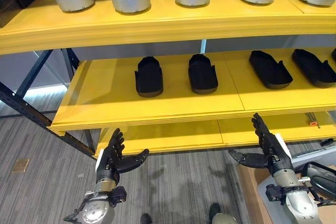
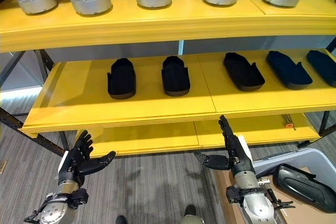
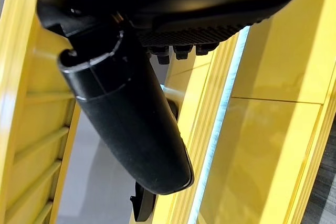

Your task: Move parts from the plastic box to the shelf.

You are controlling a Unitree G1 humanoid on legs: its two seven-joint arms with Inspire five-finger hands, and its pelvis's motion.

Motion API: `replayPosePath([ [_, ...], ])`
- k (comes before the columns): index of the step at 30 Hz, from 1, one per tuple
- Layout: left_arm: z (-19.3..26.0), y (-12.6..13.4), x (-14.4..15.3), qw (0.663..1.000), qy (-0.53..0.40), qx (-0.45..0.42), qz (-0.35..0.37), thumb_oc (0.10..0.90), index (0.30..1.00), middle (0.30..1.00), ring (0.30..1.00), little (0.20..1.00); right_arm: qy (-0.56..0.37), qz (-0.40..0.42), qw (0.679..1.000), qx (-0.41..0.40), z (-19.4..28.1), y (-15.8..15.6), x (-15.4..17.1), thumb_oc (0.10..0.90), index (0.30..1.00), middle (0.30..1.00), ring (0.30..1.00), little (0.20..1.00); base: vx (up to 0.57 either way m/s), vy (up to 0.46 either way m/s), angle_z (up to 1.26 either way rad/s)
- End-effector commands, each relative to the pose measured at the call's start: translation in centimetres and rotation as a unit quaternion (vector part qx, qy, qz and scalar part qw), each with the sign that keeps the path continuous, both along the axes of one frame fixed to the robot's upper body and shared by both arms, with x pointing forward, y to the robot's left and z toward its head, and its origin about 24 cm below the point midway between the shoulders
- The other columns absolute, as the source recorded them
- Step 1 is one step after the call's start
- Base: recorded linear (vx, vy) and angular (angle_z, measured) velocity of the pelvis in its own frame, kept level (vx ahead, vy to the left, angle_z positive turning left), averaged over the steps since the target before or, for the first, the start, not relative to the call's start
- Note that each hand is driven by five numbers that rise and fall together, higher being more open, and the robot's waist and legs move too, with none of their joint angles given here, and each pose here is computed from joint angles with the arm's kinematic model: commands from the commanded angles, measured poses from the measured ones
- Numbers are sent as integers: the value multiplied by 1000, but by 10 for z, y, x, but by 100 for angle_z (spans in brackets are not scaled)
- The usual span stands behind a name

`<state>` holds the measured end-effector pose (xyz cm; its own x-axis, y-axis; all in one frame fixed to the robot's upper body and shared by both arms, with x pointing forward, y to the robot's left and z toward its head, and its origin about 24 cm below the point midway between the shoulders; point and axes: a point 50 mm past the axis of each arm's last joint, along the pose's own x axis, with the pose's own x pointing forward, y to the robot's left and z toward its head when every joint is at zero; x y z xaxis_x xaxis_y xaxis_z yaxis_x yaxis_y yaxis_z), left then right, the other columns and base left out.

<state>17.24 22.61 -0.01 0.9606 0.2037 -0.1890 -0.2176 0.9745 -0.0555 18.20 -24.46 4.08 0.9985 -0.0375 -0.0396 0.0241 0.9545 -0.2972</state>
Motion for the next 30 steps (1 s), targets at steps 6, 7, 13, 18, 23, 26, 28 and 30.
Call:
replayPosePath([
  [6,37,10,11,994,-105,32,8,900,1000,1000,1000,1000,-135,10,991,15,45,-1,11,900,1000,1000,1000,1000,-54,-157,-16],
  [7,35,8,13,994,-104,19,6,900,1000,1000,1000,1000,-136,9,991,15,45,-2,11,900,1000,1000,1000,1000,-59,-128,-7],
  [13,40,4,21,993,-119,22,-16,900,1000,1000,1000,1000,-122,5,992,17,39,-4,12,900,1000,1000,1000,1000,-57,-97,21],
  [18,41,2,21,992,-124,16,-20,900,1000,1000,1000,1000,-111,18,993,43,33,0,18,900,1000,1000,1000,1000,28,31,-22],
  [23,36,-2,21,992,-119,3,-36,900,1000,1000,1000,1000,-102,16,993,54,29,-1,15,900,1000,1000,1000,1000,72,181,-58],
  [26,37,-1,20,992,-117,11,-41,900,1000,1000,1000,1000,-90,3,993,71,22,-1,11,900,1000,1000,1000,1000,82,195,-87],
  [28,37,0,21,992,-116,11,-39,900,1000,1000,1000,1000,-86,-1,994,72,20,-1,12,900,1000,1000,1000,1000,55,193,-69],
  [30,37,0,21,993,-116,9,-35,900,1000,1000,1000,1000,-85,0,994,75,18,2,14,900,1000,1000,1000,1000,22,126,-85],
])
